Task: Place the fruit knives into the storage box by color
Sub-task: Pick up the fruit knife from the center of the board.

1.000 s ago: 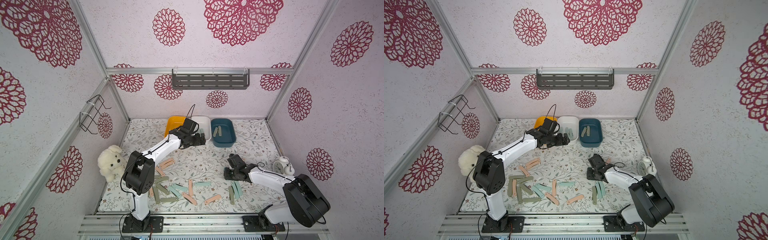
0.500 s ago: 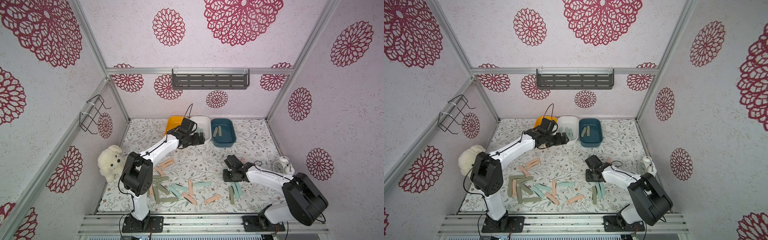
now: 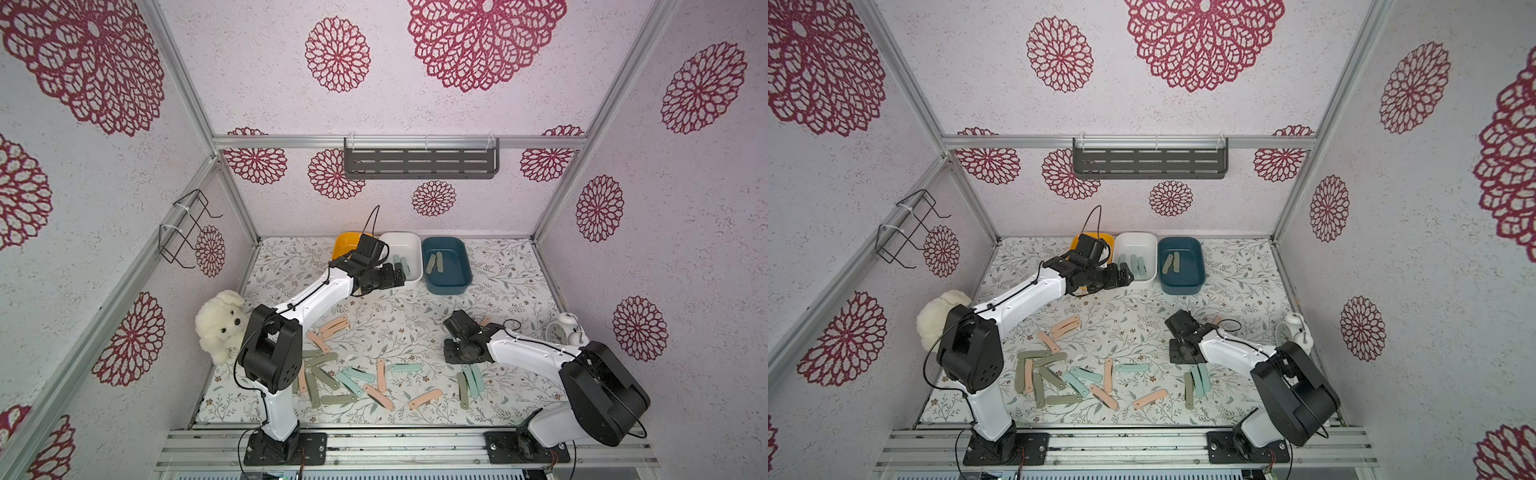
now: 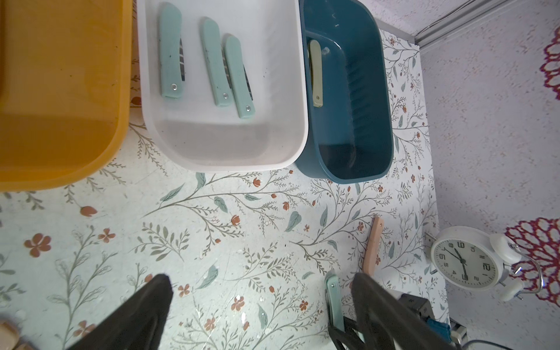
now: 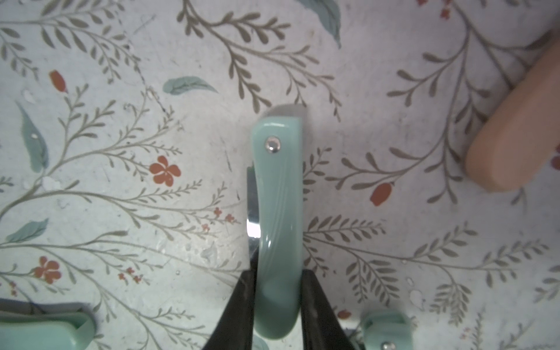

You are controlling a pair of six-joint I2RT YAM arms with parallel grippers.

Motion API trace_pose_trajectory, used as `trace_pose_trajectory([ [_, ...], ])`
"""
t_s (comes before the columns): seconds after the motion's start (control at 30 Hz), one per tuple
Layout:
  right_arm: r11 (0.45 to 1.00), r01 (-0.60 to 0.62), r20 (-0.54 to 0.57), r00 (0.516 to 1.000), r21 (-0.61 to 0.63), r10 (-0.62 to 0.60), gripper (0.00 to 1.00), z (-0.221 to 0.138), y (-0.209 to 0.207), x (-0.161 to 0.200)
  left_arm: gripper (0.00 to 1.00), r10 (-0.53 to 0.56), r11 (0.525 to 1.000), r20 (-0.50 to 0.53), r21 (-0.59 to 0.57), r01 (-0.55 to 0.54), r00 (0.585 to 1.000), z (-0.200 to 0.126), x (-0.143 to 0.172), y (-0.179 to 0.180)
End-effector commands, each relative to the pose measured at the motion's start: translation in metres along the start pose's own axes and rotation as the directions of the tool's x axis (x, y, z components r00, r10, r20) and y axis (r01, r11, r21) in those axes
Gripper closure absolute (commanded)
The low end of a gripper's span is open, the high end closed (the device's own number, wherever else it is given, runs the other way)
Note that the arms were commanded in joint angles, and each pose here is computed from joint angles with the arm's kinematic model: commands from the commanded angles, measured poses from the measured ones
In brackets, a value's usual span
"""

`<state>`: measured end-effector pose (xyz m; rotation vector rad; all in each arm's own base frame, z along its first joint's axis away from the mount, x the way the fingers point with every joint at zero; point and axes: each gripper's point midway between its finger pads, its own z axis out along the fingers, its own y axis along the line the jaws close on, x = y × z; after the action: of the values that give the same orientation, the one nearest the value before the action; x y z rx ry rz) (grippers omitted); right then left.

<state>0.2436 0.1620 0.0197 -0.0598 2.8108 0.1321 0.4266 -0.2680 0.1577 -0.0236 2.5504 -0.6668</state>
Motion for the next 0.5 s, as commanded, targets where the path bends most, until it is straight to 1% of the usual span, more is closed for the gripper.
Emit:
trace_pose_trajectory([
  [0.0,0.999,-0.002,-0.05,0.999,0.04,0.004,0.85,0.004,-0.005,0.01,0.03,0.005,1.0,0.025,0.008,-0.005,1.0,-0.016,-0.006,-0.002],
  [0.3,0.997,-0.009,0.056,0.998,-0.078,0.014,0.88,-0.012,0.031,-0.036,0.03,-0.011,1.0,0.031,-0.015,0.012,0.999,-0.029,-0.013,0.003],
  [0.47,0.994,0.006,0.087,0.996,-0.112,0.003,0.89,-0.015,0.044,-0.051,0.03,-0.031,0.999,0.036,-0.027,0.032,0.999,-0.03,-0.017,0.01],
])
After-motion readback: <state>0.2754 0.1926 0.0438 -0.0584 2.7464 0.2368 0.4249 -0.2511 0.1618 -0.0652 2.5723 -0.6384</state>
